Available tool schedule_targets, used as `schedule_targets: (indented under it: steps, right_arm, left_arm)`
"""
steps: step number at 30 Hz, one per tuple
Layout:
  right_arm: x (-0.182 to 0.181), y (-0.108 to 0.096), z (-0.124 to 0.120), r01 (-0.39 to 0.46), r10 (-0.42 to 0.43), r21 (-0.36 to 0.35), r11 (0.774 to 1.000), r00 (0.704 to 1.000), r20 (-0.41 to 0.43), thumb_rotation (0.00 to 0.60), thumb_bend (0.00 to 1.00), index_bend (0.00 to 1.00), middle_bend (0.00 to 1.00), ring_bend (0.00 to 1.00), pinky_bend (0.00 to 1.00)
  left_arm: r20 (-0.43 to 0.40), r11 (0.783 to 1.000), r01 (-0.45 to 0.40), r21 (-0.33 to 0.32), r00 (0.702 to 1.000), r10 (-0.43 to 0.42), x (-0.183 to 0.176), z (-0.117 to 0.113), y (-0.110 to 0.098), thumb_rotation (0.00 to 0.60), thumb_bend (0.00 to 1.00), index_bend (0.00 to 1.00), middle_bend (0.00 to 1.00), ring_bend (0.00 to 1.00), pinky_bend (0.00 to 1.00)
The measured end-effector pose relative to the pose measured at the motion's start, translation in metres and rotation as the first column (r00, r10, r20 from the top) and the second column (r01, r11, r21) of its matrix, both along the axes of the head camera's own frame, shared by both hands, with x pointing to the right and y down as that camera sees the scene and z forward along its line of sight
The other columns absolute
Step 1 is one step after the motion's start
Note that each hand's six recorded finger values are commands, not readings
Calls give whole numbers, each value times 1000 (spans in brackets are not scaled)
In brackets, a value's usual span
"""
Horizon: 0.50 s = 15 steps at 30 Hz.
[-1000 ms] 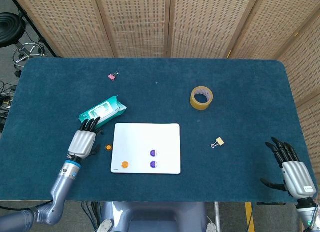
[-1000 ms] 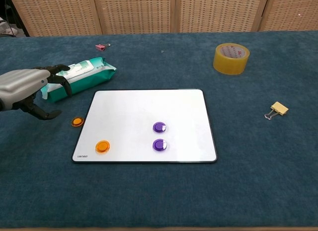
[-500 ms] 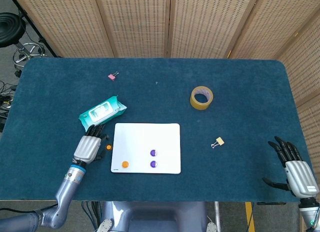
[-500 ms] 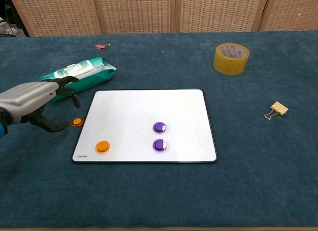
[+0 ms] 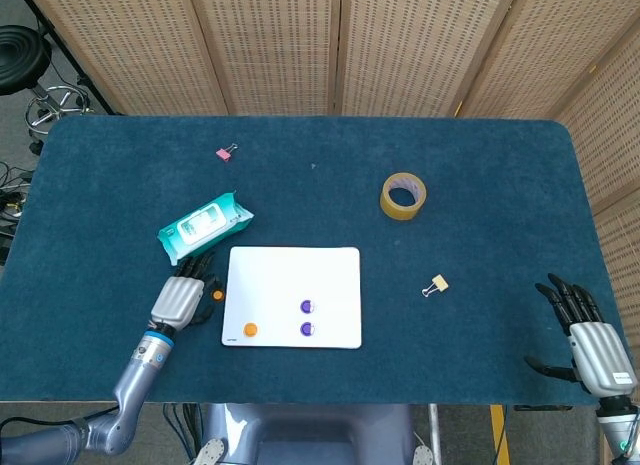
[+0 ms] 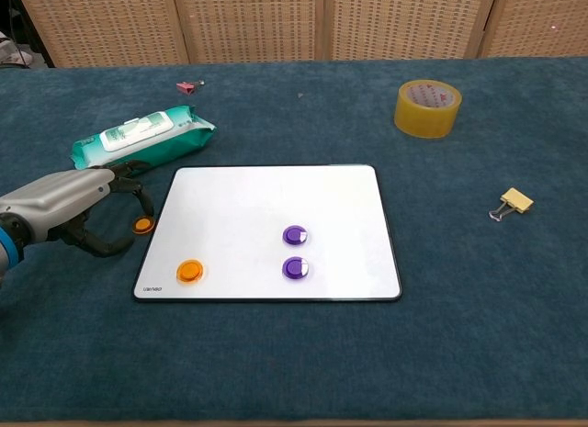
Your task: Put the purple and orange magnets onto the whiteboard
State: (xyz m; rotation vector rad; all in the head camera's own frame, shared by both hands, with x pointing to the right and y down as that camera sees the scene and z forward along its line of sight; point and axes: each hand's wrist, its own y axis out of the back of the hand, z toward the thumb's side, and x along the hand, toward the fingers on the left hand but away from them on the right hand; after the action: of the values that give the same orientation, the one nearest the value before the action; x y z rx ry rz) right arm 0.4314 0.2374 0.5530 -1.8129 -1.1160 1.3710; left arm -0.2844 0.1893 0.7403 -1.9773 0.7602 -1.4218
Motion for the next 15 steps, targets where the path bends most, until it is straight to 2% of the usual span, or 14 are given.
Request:
schedule_targets:
  steps: [9,15]
  right_arm:
    - [1,0,1,-2,2,-2,1000,1000,-1,600,82,86,0,0,0]
    - [1,0,0,-4,4,-2,1000,1000,0,600,82,86,0,0,0]
  left_arm:
    - [-20,1000,-11,6,1000,11,9,2,-1,600,352,390,0,0,2]
    - [-8,1000,-9,11,1000,10,8,2,0,600,365,460,0,0,2]
